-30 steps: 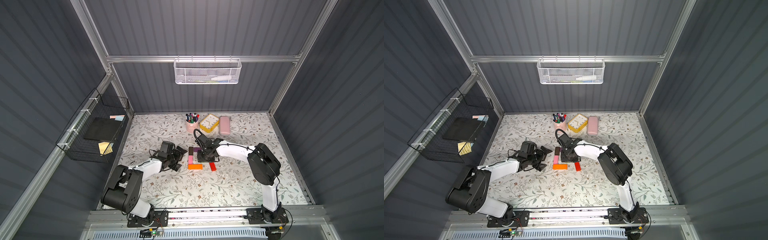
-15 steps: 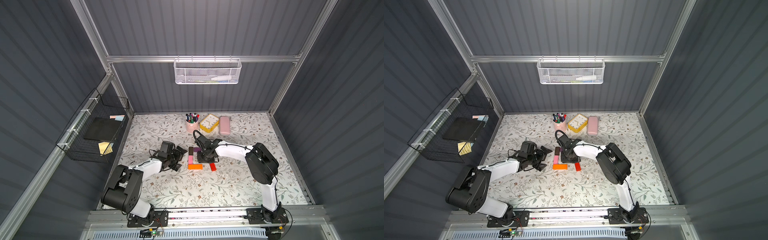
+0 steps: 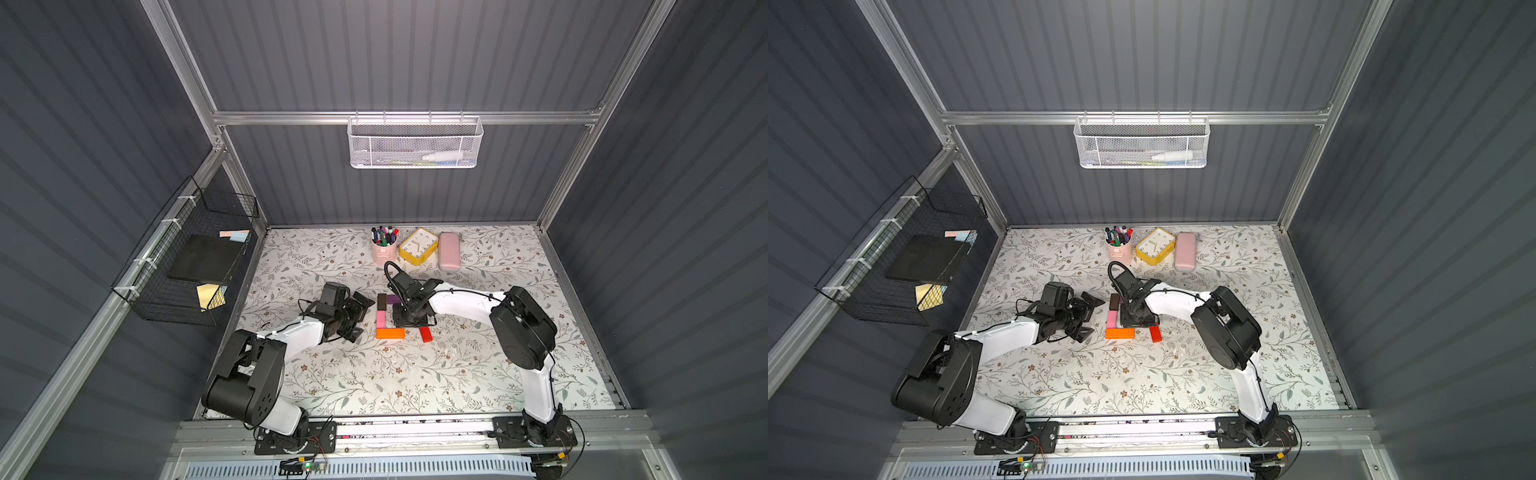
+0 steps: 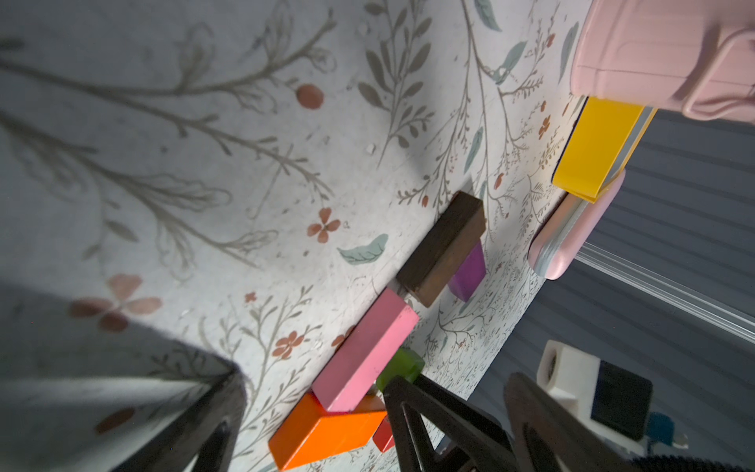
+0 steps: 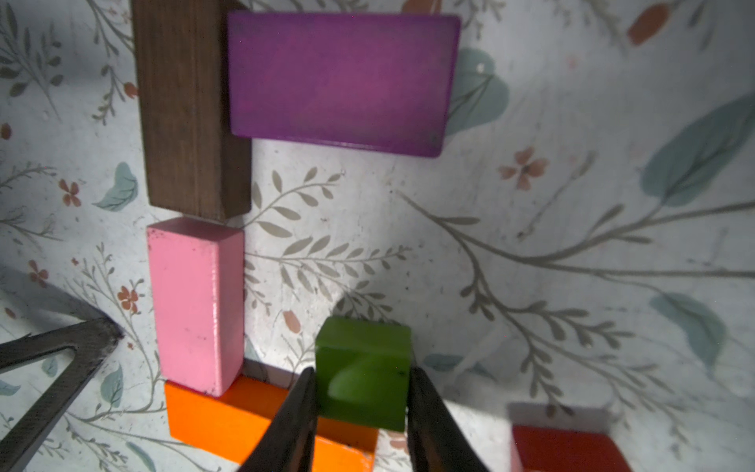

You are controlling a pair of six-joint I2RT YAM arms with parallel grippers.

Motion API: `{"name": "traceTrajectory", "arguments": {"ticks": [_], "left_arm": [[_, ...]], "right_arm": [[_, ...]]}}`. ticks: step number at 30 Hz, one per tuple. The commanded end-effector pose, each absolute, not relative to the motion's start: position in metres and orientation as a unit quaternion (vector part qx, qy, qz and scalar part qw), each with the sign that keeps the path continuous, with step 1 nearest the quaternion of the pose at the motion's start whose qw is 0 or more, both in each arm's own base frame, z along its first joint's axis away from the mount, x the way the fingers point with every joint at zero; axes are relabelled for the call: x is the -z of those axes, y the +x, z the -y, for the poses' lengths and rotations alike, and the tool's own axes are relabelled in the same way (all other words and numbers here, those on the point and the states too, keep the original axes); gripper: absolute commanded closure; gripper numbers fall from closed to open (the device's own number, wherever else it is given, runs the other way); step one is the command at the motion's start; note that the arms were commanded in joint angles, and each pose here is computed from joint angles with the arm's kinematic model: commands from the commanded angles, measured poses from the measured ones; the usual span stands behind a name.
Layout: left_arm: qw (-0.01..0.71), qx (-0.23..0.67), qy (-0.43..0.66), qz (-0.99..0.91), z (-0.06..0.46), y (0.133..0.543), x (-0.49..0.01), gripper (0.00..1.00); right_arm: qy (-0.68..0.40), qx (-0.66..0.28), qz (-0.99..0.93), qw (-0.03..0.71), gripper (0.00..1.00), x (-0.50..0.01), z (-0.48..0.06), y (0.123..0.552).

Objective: Assemble the number 6 with building blocks
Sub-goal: Assemble the building block at the center of the board.

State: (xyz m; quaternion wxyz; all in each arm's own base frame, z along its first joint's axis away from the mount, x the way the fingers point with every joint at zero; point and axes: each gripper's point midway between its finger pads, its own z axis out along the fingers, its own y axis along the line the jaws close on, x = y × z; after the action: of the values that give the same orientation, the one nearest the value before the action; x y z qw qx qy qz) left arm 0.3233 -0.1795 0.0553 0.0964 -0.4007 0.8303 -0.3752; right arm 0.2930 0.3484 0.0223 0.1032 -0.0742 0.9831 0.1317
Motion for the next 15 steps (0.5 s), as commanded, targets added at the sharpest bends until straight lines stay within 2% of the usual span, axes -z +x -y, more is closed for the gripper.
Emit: {"name": "traceTrajectory", "arguments": {"ticks": [1, 15], "left_arm": [[0.089, 0.357, -0.405, -0.837, 0.1737, 0.3174, -0.0446, 0.01], [0.085, 0.358, -0.403, -0.838, 0.1750, 0.3164, -0.0419, 0.01]], "right_arm": [[-0.073, -0.130, -0.984, 0.099, 0.63, -0.0260, -0.3501, 0.2914], [-0.048, -0.135, -0.986, 0.090, 0.63, -0.0229, -0.3495, 0.2874]]}}
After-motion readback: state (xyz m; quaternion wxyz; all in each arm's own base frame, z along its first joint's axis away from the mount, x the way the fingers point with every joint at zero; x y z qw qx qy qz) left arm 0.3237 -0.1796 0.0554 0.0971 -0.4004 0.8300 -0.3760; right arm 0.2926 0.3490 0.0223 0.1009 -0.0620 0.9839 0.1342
